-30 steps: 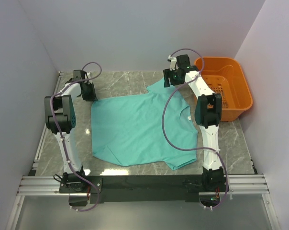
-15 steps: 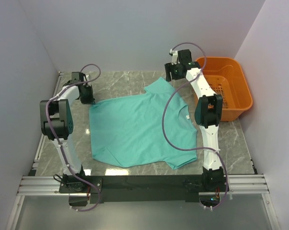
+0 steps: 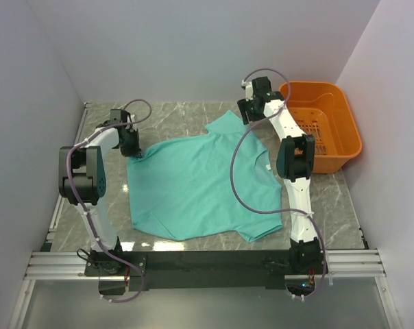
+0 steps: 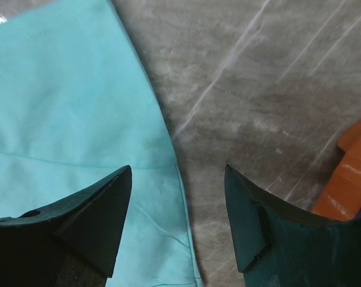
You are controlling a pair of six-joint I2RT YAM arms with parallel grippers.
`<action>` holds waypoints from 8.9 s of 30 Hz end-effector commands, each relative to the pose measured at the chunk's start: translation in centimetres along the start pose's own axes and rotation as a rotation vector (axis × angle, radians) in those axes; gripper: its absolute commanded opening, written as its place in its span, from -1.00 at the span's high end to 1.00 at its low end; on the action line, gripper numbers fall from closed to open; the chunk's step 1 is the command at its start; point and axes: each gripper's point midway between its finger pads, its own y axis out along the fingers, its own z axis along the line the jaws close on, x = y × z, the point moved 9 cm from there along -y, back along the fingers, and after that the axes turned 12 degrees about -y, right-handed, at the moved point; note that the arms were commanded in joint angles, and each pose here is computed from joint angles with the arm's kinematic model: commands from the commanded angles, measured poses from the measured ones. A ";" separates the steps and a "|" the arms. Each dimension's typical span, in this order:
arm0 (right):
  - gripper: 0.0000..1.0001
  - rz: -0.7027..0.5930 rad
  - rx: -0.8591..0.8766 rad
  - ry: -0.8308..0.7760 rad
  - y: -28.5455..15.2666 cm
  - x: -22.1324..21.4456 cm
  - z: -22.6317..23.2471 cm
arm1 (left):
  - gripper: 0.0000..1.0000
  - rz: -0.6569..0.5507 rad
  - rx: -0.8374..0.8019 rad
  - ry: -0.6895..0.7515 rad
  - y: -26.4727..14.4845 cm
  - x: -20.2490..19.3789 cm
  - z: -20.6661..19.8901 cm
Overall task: Fold and stack the t-shirts
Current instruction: Fold the tshirt
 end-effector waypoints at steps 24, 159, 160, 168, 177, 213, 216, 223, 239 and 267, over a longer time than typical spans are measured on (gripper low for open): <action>0.00 0.196 0.081 -0.092 1.4 -3.3 3.0 | 0.99 -0.089 -0.007 0.000 -3.6 -0.4 -0.2; 1.00 -0.667 0.287 -0.539 -16.0 5.1 -0.2 | 0.99 -0.389 -0.082 -0.029 -9.1 6.1 -1.1; 1.00 -0.666 0.290 -0.537 -15.9 5.0 -0.2 | 0.99 -0.385 -0.079 -0.027 -8.9 6.1 -1.0; 1.00 -0.683 0.335 -0.520 -16.2 3.9 -0.5 | 0.99 -0.401 -0.118 0.030 -8.7 5.7 -1.0; 1.00 -0.650 0.415 -0.568 -14.7 1.2 0.5 | 0.99 -0.393 -0.162 0.061 -8.1 4.2 -0.8; 1.00 -0.613 0.443 -0.761 -13.3 -4.1 -0.3 | 0.99 -0.367 -0.058 0.071 -8.1 -0.3 1.6; 1.00 -0.601 0.462 -0.780 -13.4 -5.0 0.2 | 0.99 -0.368 -0.050 0.069 -8.0 -0.3 1.7; 1.00 -0.567 0.500 -0.817 -13.7 -7.2 1.2 | 0.99 -0.363 -0.032 0.068 -7.7 -0.5 2.0; 1.00 -0.504 0.573 -0.821 -13.7 -10.5 3.0 | 0.99 -0.332 0.007 0.080 -6.6 -1.2 2.2; 1.00 -0.476 0.623 -0.797 -13.5 -12.7 4.4 | 0.99 -0.325 0.060 0.141 -5.9 -2.1 1.9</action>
